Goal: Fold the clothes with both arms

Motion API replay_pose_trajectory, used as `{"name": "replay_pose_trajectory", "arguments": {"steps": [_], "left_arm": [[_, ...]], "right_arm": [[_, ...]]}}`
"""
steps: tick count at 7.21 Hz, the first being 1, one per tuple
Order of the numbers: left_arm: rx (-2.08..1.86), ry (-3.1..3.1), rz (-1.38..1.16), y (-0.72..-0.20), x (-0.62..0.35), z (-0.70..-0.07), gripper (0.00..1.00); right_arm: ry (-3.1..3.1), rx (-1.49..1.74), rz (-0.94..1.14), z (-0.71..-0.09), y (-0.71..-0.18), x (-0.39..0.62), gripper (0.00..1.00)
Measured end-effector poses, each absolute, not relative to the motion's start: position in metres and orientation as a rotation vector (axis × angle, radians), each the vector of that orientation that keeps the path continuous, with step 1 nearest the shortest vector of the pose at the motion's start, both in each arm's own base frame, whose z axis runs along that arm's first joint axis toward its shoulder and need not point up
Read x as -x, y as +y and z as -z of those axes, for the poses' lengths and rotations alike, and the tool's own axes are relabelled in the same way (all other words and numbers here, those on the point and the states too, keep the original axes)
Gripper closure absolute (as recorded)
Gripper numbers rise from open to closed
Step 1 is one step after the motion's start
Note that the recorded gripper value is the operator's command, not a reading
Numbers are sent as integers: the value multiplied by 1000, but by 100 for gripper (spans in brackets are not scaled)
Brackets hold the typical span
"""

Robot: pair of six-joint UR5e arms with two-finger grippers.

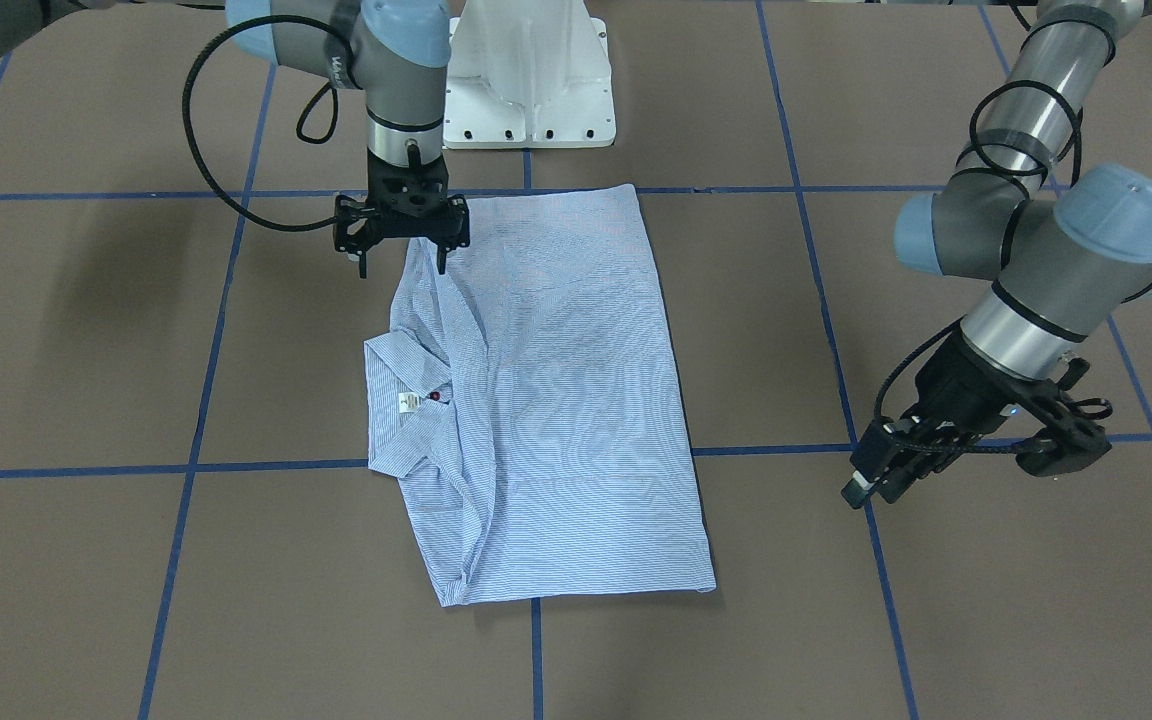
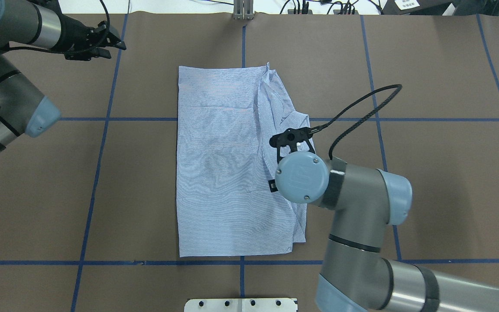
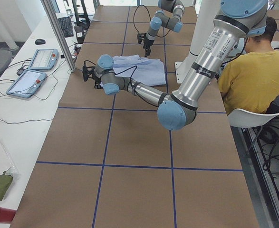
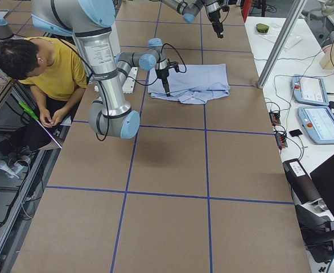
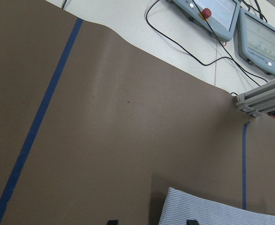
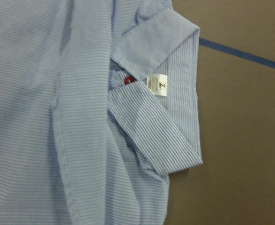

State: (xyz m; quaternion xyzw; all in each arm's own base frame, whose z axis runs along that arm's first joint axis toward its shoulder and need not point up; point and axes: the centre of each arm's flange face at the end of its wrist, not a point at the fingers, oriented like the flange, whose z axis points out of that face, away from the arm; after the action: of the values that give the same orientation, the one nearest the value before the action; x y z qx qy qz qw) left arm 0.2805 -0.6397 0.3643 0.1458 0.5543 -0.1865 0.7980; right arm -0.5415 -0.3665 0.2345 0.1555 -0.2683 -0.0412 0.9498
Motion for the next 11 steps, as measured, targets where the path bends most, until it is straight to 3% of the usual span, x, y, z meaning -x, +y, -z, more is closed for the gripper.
{"name": "replay_pose_trajectory", "arguments": {"steps": [5, 11], "left_arm": [[-362, 1125, 301, -637, -203, -420, 43], [-358, 1120, 302, -638, -203, -423, 42]], "right_arm": [[-474, -350, 99, -245, -427, 600, 0], [-424, -370, 204, -320, -457, 456, 0]]}}
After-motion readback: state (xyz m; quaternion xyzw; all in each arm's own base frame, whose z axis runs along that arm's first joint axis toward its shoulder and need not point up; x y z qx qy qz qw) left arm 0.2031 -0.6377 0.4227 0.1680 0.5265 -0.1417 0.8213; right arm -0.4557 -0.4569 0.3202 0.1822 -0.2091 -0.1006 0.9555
